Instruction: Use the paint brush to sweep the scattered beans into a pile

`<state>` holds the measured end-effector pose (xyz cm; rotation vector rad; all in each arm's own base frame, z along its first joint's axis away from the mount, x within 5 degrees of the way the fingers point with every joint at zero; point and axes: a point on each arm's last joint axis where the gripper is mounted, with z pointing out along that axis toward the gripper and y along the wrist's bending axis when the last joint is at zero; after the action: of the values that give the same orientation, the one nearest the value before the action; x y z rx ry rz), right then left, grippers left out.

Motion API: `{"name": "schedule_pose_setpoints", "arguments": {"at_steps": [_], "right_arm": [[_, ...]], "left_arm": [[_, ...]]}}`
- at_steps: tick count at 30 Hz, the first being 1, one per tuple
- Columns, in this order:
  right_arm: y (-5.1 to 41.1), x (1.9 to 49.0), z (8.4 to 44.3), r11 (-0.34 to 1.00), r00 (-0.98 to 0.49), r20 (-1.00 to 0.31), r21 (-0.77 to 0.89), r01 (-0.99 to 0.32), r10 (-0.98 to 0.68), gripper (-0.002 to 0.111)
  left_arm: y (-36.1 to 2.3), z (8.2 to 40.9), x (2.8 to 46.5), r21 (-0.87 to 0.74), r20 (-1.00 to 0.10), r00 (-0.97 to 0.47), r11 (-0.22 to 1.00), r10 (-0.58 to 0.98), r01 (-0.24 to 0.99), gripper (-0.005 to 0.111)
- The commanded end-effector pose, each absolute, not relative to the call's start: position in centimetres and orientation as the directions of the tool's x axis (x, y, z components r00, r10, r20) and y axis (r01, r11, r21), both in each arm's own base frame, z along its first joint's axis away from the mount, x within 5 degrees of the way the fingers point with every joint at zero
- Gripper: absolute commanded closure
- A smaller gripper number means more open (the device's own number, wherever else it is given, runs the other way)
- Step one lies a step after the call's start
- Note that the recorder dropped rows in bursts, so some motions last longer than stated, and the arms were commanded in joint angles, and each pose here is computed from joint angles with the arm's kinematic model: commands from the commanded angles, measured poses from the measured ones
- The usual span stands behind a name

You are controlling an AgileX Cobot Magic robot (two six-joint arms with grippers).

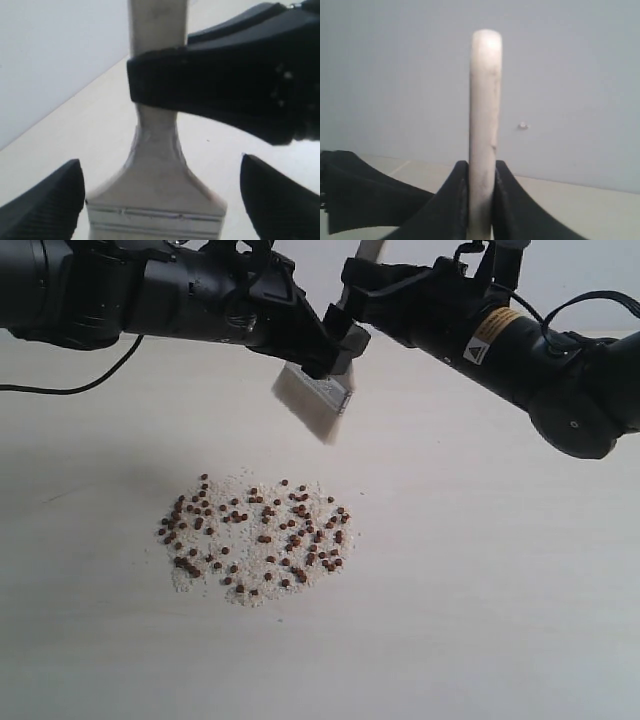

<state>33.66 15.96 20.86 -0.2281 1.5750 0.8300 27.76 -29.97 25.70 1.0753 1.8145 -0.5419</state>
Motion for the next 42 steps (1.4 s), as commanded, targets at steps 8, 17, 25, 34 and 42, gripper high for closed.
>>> {"name": "schedule_pose_setpoints", "arguments": {"at_steps": [8,17,25,34,42], "right_arm": [[14.0,32.6,25.0,0.879,-0.085,-0.996,0.016,-0.477,-0.028,0.108],[13.3,31.9,24.5,0.893,-0.224,-0.964,-0.025,-0.449,-0.14,0.108],[13.0,31.7,23.7,0.903,-0.317,-0.936,-0.004,-0.429,-0.154,0.108],[12.8,31.5,22.9,0.915,-0.41,-0.897,0.017,-0.403,-0.164,0.108],[13.5,30.3,22.9,0.891,-0.378,-0.91,0.024,-0.453,-0.168,0.108]], "left_arm": [[-26.9,26.4,30.2,0.062,-0.882,-0.217,0.56,0.419,0.826,0.051],[-22.7,26.4,29.5,0.024,-0.871,-0.283,0.61,0.402,0.792,0.107],[-12.7,27.4,22.8,0.193,-0.904,-0.283,0.898,0.319,0.396,0.107],[-8.5,28.2,15.6,0.03,-0.988,-0.127,0.915,0.088,0.401,0.107],[-6.7,25.4,12.3,-0.14,-0.99,-0.073,0.891,-0.121,0.432,0.107]]}}
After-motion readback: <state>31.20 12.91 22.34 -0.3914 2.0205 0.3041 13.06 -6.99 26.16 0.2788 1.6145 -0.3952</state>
